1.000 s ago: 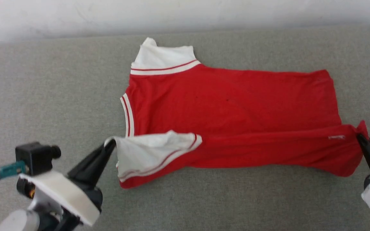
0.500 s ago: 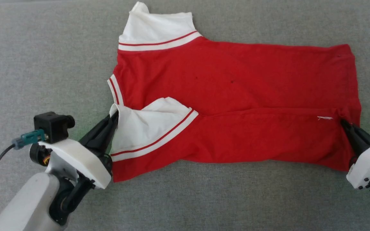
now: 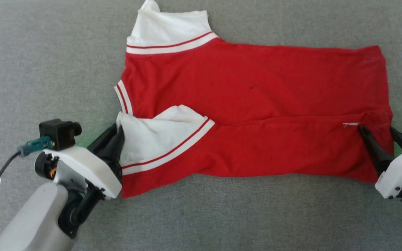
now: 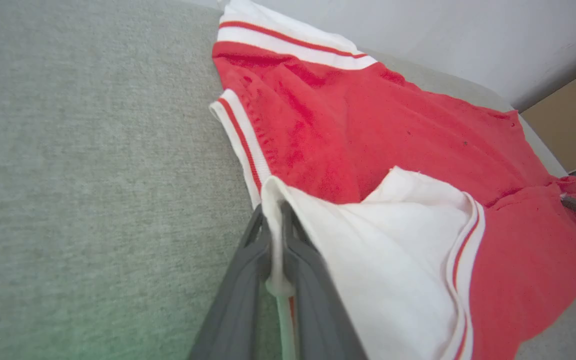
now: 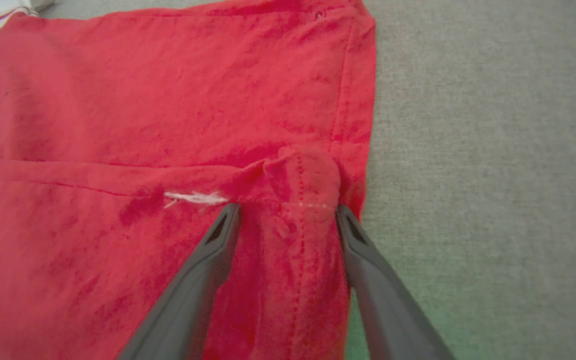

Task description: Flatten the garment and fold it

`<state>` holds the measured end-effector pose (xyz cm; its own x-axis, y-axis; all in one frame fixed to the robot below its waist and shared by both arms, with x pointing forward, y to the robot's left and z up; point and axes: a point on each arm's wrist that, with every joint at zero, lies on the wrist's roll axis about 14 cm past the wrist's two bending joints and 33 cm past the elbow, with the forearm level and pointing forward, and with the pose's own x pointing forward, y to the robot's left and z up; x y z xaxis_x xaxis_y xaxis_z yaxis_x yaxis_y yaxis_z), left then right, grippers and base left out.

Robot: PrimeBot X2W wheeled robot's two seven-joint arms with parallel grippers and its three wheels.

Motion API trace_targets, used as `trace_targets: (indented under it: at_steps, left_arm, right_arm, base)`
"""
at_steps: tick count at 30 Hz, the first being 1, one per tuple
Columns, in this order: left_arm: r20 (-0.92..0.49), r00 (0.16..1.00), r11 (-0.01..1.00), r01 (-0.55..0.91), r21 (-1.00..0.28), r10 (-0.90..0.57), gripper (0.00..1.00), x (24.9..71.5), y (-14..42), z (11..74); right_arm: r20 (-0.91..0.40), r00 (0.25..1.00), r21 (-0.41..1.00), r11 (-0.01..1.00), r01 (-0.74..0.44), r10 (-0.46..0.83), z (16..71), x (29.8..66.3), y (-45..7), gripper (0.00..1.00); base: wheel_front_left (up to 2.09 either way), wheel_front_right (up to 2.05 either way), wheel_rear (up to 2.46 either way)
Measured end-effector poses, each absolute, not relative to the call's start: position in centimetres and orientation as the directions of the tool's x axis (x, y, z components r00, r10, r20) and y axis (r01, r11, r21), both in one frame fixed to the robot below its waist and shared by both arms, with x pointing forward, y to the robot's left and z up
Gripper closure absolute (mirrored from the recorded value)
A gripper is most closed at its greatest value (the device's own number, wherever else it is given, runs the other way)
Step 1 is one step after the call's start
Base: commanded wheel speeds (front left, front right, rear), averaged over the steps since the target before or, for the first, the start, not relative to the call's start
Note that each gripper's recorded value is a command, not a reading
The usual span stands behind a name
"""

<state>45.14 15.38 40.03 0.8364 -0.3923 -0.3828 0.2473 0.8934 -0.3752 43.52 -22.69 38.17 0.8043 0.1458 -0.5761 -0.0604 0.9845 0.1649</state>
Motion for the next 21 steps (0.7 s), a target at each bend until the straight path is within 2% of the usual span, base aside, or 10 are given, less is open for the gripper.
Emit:
trace_targets:
  at_steps: [9, 15, 17, 21]
  left_arm:
    - [-0.224, 0.932, 0.899, 0.18, -0.398, -0.286, 0.0, 43.4, 17.2, 44.7]
    - [-0.062, 0.986, 0.926, 0.123, -0.357, -0.155, 0.0, 41.2, 19.1, 49.0]
    - [-0.008, 0.993, 0.93, 0.11, -0.352, -0.121, 0.0, 40.5, 19.1, 50.5]
    - [0.071, 0.997, 0.93, 0.067, -0.362, -0.045, 0.0, 38.9, 19.0, 52.5]
  right_arm:
    - [-0.425, 0.897, 0.166, 0.985, -0.055, 0.122, 43.3, 42.6, -23.3, 0.0]
    - [-0.182, 0.983, 0.132, 0.991, 0.018, 0.006, 49.0, 41.6, -24.9, 0.0]
    - [-0.1, 0.995, 0.105, 0.994, 0.043, -0.032, 50.7, 41.1, -25.2, 0.0]
    - [-0.016, 0.997, 0.167, 0.982, 0.083, -0.082, 51.3, 39.6, -24.5, 0.0]
  base:
    - [0.0, 0.0, 0.0]
    - [0.0, 0.0, 0.0]
    - [0.0, 0.0, 0.0]
    - [0.0, 0.0, 0.0]
